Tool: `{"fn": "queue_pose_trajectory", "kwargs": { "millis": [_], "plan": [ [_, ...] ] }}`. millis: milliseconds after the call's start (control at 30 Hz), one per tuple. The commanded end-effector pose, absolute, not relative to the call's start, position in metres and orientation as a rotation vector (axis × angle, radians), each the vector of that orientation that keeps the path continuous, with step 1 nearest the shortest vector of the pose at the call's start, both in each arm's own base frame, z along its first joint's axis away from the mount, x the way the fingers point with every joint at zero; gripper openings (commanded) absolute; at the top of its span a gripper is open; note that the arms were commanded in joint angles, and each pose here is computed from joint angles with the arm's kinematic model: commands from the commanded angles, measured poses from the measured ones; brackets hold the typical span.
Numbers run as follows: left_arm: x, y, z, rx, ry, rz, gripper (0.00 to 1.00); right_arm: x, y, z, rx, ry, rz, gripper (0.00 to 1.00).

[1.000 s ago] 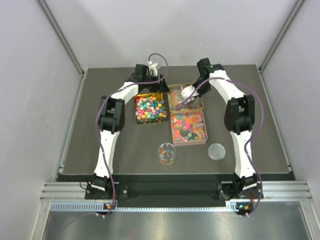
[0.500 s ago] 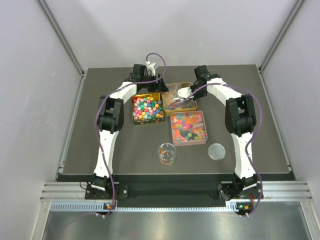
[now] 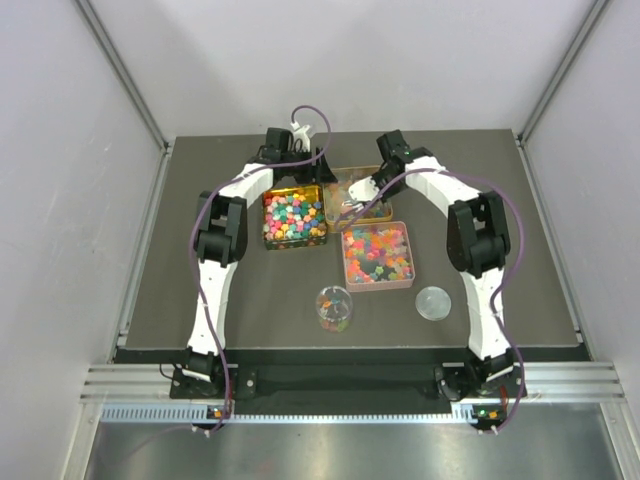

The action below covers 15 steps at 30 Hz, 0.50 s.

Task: Pack the candies
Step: Scoop the fake candies from the storage box.

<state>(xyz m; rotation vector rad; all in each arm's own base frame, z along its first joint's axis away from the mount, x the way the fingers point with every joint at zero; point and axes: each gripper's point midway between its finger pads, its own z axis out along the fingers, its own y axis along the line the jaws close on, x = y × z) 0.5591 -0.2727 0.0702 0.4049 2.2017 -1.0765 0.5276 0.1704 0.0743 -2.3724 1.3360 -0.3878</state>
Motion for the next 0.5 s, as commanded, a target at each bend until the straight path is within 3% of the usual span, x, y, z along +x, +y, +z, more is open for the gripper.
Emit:
{"fn": "queue_pose_trajectory", "kwargs": {
  "millis": [0, 467],
  "plan": [
    [0.567, -0.284, 0.148, 0.489, 2.004, -1.098, 0.72, 0.538, 0.190, 0.111, -2.401, 1.180, -0.483, 0.00],
    [0.570, -0.288, 0.153, 0.476, 1.981, -1.138, 0.71, 0.540, 0.210, 0.125, -2.424, 1.127, -0.632, 0.00]
  ]
}}
